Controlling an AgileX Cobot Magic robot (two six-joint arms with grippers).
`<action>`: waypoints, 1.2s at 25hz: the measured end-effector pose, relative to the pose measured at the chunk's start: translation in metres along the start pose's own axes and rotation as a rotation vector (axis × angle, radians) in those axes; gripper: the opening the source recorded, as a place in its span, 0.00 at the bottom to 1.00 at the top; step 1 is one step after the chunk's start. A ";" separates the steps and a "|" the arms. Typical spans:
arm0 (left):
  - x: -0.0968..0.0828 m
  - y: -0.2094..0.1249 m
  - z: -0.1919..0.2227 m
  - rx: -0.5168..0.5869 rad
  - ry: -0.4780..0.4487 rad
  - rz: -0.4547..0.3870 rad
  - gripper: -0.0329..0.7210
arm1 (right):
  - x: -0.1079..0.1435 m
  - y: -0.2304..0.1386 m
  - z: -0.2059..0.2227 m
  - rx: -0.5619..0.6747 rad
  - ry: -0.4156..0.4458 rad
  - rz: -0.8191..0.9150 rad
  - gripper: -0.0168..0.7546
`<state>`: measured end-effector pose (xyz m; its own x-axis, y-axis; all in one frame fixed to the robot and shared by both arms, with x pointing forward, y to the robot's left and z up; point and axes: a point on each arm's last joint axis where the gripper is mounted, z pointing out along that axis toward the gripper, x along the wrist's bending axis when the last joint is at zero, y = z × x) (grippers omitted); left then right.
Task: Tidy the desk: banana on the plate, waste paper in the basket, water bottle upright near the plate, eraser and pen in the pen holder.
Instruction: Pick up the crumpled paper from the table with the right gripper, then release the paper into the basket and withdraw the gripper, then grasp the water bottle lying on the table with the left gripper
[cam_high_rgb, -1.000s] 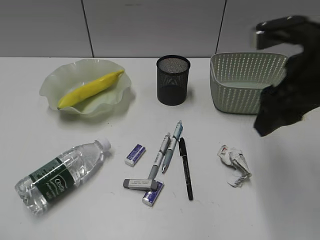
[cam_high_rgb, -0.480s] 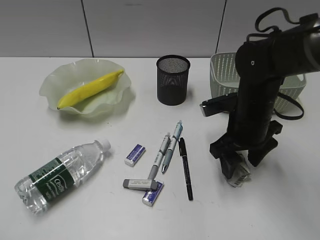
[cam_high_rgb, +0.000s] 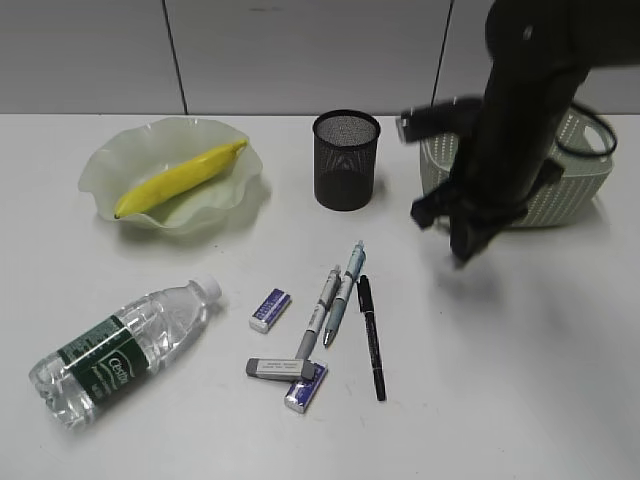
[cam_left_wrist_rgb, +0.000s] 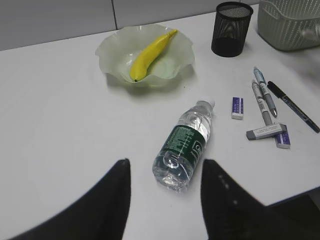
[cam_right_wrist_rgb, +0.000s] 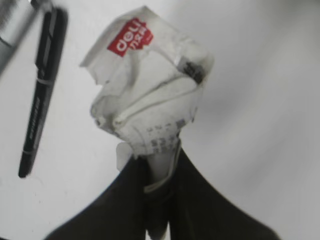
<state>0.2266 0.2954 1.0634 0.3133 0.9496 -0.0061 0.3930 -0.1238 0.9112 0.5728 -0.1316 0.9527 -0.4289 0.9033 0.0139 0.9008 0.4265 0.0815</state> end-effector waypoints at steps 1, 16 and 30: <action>0.000 0.000 0.000 0.000 0.000 0.000 0.50 | -0.001 0.005 -0.022 -0.076 -0.017 -0.005 0.12; 0.000 0.000 0.000 0.000 0.000 0.000 0.50 | -0.108 0.062 -0.036 -0.329 -0.136 0.284 0.50; 0.000 0.000 0.000 -0.001 0.000 0.000 0.50 | -0.081 -0.019 -0.180 -0.348 -0.075 0.266 0.63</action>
<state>0.2266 0.2954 1.0635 0.3132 0.9497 -0.0061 0.3922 -0.1235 0.9116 0.5778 -0.2213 1.1296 -0.1679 0.9858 0.0081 0.8972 0.1494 0.4156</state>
